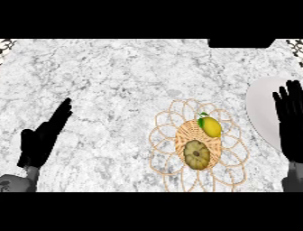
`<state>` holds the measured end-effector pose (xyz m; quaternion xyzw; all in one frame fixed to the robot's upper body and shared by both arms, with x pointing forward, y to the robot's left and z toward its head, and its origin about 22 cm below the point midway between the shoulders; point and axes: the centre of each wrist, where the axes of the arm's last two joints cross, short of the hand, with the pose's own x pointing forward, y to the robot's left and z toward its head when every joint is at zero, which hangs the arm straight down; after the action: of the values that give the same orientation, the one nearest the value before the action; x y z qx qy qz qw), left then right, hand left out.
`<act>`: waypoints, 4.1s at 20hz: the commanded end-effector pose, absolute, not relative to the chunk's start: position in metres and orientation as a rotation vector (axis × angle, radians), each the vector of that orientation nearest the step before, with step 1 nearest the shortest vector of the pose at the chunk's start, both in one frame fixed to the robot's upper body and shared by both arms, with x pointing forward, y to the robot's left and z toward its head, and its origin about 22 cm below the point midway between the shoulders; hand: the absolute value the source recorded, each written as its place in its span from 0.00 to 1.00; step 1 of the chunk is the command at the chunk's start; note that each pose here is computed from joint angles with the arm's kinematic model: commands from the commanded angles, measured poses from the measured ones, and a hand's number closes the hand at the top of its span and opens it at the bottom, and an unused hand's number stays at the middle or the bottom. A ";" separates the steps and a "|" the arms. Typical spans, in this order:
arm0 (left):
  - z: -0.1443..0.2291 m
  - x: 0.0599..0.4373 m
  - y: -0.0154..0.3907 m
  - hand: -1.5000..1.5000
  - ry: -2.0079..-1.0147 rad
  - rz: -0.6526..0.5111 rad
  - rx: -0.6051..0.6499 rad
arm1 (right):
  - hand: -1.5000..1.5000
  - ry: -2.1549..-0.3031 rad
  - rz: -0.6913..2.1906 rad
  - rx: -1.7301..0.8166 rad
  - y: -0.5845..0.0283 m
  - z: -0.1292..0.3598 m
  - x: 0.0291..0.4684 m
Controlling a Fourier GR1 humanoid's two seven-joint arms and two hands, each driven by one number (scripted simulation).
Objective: Pick the squash from the placemat and place it in the plate
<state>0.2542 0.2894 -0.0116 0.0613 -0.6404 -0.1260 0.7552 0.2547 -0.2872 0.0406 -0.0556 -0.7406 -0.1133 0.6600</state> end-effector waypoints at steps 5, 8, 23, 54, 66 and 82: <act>-0.040 0.243 0.276 0.50 -1.244 -0.134 0.073 | 1.00 -1.910 0.537 0.024 -0.242 0.144 0.300; -0.041 0.244 0.252 0.50 -1.233 -0.109 -0.012 | 1.00 -1.897 0.867 -0.508 -0.278 0.175 0.309; -0.048 0.223 0.239 0.50 -1.185 -0.008 0.021 | 0.00 -1.760 1.267 -0.268 -0.240 0.159 0.332; -0.034 0.251 0.244 0.50 -1.185 -0.017 -0.001 | 0.00 -1.198 1.731 -0.438 -0.144 0.100 0.251; -0.041 0.227 0.237 0.50 -1.187 -0.023 0.004 | 0.00 -1.145 1.785 -0.624 -0.139 0.059 0.257; -0.024 0.232 0.245 0.50 -1.187 0.010 -0.003 | 1.00 -1.072 1.983 -0.621 -0.133 0.023 0.261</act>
<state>0.2314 0.2389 -0.0282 0.0028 -0.5575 -0.0011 0.8302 0.2601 -0.1322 0.0285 -0.2425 -0.4242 0.7639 0.4215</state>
